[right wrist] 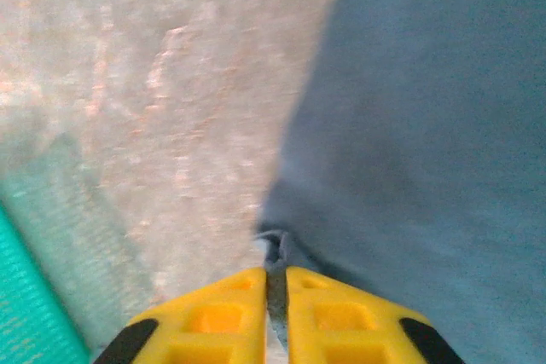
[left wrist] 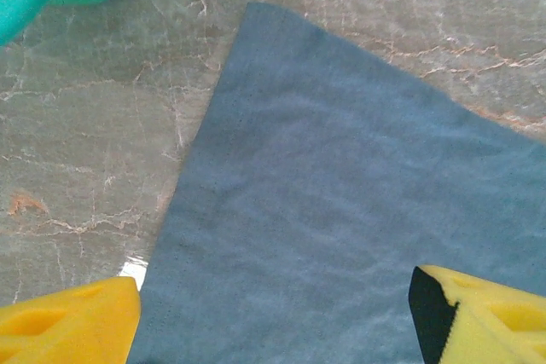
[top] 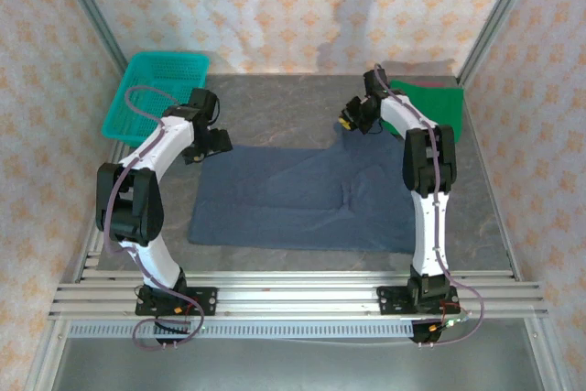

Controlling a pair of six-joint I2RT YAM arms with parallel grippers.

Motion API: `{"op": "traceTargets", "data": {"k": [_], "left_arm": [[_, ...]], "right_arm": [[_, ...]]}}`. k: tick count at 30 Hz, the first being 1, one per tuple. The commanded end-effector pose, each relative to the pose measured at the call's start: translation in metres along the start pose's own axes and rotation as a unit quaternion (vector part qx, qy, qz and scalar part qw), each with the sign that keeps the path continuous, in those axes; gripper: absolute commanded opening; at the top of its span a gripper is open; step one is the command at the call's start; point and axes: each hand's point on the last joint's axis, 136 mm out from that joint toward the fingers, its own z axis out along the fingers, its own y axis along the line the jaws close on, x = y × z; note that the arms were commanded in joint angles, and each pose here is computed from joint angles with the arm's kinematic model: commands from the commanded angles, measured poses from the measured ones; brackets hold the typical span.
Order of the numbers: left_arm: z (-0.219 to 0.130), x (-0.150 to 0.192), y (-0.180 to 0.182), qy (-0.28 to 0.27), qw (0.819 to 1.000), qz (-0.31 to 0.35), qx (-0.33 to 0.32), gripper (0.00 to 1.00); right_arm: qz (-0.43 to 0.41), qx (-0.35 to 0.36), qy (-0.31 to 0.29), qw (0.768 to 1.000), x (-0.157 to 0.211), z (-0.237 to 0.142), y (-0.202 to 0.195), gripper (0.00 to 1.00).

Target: Fold and stack the t-shirts

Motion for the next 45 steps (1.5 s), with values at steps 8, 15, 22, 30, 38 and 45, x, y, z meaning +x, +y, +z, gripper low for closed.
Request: {"op": "traceTargets", "data": {"k": [8,15,22,30,38,45], "left_arm": [[0.011,0.004,0.013,0.007,0.999,-0.011,-0.033,0.83],[0.017,-0.002,0.012,0.009,0.999,-0.011,-0.044,0.83],[0.019,-0.007,0.004,0.008,0.999,-0.01,-0.04,0.83],[0.015,-0.013,-0.004,0.004,0.999,-0.011,-0.032,0.83],[0.014,-0.015,-0.003,0.002,0.999,-0.014,-0.037,0.82],[0.017,-0.019,0.0,-0.002,0.999,-0.017,-0.051,0.82]], "right_arm": [[-0.013,0.03,-0.072,0.997,-0.045,-0.054,-0.005,0.43],[-0.071,0.141,-0.091,0.983,-0.067,-0.06,-0.033,0.43],[-0.128,0.164,-0.105,0.972,-0.088,-0.046,-0.036,0.43],[-0.167,0.154,-0.116,0.967,-0.108,-0.023,-0.032,0.42],[-0.164,0.153,-0.093,0.97,-0.106,0.002,-0.045,0.38],[-0.158,0.151,-0.066,0.974,-0.095,0.016,-0.055,0.25]]}}
